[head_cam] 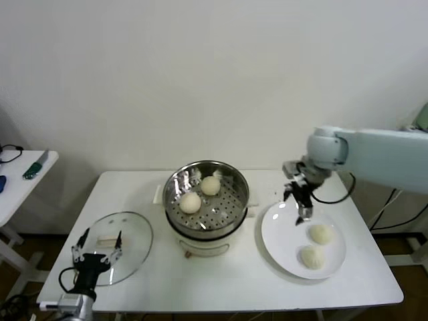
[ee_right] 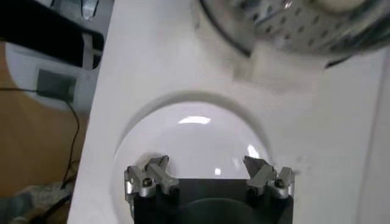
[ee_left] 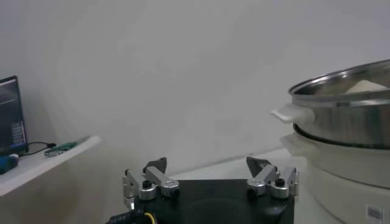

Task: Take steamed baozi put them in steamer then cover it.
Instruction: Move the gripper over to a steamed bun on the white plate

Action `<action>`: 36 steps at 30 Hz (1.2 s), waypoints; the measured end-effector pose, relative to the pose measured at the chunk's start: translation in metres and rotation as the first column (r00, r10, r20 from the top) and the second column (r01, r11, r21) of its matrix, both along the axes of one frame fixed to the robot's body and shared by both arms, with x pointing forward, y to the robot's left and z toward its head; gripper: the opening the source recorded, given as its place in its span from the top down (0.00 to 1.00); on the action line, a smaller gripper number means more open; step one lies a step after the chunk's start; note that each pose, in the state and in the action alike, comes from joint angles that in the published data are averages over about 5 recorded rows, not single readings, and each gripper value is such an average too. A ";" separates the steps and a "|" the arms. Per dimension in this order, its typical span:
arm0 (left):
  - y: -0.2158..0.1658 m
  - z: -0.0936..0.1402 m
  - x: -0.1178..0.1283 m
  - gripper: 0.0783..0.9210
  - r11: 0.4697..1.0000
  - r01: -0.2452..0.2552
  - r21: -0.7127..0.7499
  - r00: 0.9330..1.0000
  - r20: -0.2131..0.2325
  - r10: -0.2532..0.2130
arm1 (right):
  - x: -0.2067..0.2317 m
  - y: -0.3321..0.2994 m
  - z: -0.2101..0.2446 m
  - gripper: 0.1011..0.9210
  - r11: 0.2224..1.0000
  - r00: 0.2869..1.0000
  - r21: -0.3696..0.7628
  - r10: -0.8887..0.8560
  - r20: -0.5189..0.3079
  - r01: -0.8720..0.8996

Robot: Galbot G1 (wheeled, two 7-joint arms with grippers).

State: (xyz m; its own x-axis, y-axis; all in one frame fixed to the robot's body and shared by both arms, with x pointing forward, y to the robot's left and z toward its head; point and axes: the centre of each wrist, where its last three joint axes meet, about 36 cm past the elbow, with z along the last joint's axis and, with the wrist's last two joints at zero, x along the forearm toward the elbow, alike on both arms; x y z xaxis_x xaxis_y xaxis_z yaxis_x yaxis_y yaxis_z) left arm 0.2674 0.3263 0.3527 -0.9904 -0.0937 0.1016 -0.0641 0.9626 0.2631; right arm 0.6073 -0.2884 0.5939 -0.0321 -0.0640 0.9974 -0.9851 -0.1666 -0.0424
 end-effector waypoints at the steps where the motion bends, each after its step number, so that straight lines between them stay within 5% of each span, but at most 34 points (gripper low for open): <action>1: 0.000 0.000 0.000 0.12 1.000 -0.002 0.001 1.000 -0.002 0.002 | -0.003 -0.006 -0.008 0.12 1.000 1.000 -0.005 -0.003 -0.005 0.003; 17: -0.003 -0.007 -0.006 0.12 1.000 -0.031 -0.004 0.999 -0.023 0.031 | -0.027 -0.045 -0.098 0.12 0.998 0.998 -0.057 -0.022 -0.066 0.018; 36: 0.004 -0.009 -0.009 0.12 0.999 -0.049 0.001 0.998 -0.028 0.049 | -0.027 -0.042 -0.138 0.12 0.996 0.994 -0.093 -0.012 -0.111 0.002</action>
